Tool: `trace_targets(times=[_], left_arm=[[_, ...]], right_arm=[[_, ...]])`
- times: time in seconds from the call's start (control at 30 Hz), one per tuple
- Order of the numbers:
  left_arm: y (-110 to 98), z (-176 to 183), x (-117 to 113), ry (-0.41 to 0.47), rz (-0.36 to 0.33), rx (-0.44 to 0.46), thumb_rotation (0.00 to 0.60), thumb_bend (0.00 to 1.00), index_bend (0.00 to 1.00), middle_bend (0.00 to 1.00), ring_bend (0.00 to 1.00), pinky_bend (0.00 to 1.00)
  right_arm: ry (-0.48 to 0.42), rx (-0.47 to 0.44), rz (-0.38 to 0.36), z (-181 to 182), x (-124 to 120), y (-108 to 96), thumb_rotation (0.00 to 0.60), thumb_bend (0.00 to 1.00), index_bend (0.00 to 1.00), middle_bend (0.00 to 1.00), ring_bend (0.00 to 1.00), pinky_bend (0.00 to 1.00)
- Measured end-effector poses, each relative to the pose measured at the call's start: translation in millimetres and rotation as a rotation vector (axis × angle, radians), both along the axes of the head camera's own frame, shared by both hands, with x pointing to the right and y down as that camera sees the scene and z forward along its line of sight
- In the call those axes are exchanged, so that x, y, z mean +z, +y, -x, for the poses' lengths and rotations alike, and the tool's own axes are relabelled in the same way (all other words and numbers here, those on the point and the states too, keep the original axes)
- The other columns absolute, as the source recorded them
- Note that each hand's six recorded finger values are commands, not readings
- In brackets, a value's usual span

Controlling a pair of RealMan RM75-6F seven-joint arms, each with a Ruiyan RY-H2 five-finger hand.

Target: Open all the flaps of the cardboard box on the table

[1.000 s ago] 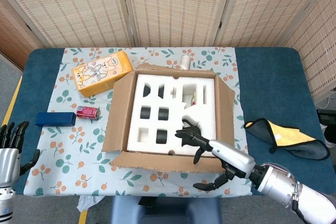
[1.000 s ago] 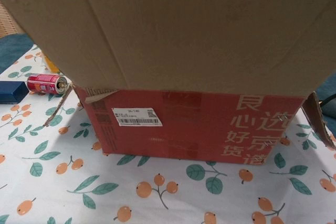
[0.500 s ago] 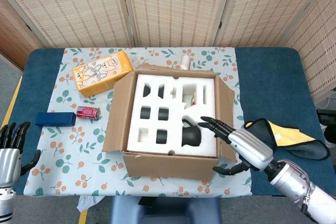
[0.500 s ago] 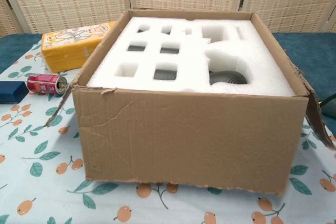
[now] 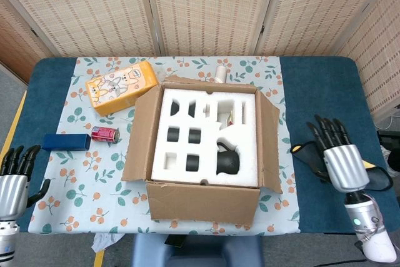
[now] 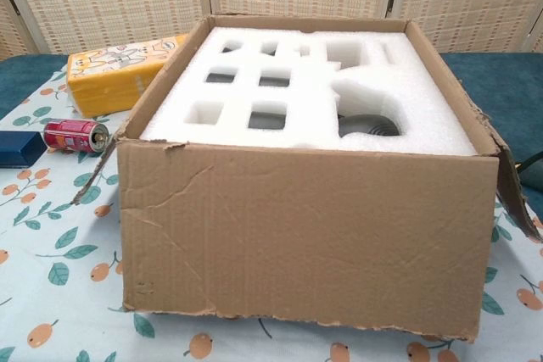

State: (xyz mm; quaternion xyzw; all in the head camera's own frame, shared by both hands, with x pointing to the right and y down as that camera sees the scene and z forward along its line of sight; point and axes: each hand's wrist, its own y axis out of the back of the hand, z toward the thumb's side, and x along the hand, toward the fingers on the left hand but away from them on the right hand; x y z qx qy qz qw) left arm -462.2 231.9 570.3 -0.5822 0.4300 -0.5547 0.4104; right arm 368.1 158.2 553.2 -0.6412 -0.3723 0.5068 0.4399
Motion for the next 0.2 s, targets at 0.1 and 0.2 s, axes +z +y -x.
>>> trace_targets(times=[0.1, 0.2], left_arm=[[-1, -3, 5, -0.005, 0.01, 0.007, 0.6, 0.41, 0.0, 0.16, 0.04, 0.0], [-2, -5, 8, -0.008, 0.016, 0.016, 0.6, 0.41, 0.0, 0.16, 0.04, 0.0]], right_arm=[[0.017, 0.083, 0.031, -27, 7, 11, 0.6, 0.29, 0.0, 0.0, 0.0, 0.0], [0.065, 0.139, 0.044, -56, 11, 17, 0.6, 0.29, 0.0, 0.0, 0.0, 0.0]])
